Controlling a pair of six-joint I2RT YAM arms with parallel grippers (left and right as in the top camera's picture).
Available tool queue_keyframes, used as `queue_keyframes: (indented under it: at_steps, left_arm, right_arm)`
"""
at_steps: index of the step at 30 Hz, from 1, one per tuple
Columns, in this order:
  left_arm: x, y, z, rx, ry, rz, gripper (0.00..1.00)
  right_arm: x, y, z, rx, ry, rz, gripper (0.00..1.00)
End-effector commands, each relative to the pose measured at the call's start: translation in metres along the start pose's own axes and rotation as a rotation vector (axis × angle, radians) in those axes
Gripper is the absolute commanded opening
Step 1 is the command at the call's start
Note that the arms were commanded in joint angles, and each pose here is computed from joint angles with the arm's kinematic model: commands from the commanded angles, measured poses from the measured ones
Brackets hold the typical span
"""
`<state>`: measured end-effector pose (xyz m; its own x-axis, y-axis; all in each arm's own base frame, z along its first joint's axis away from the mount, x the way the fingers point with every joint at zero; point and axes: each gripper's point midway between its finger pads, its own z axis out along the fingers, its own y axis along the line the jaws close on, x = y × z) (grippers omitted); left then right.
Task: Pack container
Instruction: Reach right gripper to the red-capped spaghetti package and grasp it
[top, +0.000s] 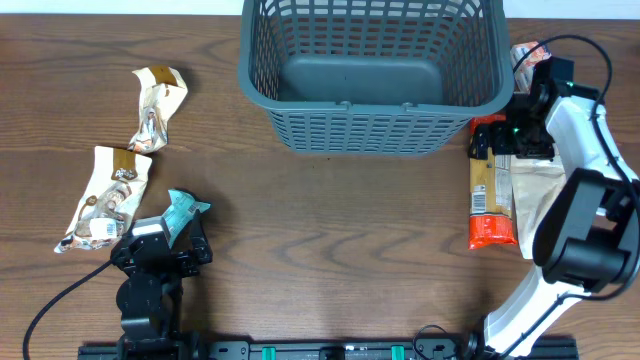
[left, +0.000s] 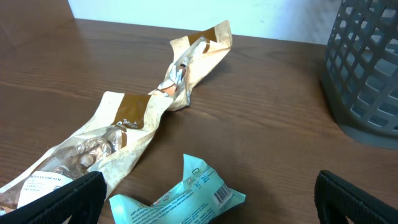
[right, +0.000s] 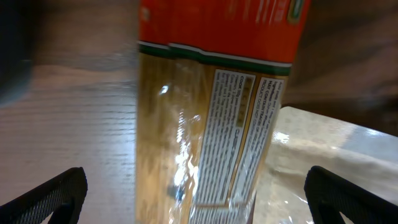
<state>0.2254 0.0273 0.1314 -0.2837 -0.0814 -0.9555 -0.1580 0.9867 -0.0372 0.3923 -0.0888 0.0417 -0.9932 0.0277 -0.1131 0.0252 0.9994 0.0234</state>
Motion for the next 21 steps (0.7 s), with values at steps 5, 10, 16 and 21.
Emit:
queue_keyframes:
  at_steps: [5, 10, 16, 21]
  left_arm:
    - [0.007, 0.004, 0.002, -0.020, 0.017, -0.005, 0.98]
    - [0.008, 0.004, 0.002, -0.021, 0.017, -0.005, 0.99]
    - [0.007, 0.004, 0.002, -0.021, 0.017, -0.005, 0.99]
    - [0.007, 0.004, 0.002, -0.020, 0.017, -0.005, 0.99]
  right_arm:
    - [0.004, -0.013, 0.019, 0.067, 0.054, 0.088, 0.99]
    - [0.006, -0.013, 0.025, 0.069, 0.065, 0.096, 0.99]
    - [0.012, -0.016, 0.040, 0.081, 0.106, 0.115, 0.99]
    - [0.013, -0.016, 0.043, 0.079, 0.111, 0.115, 0.96]
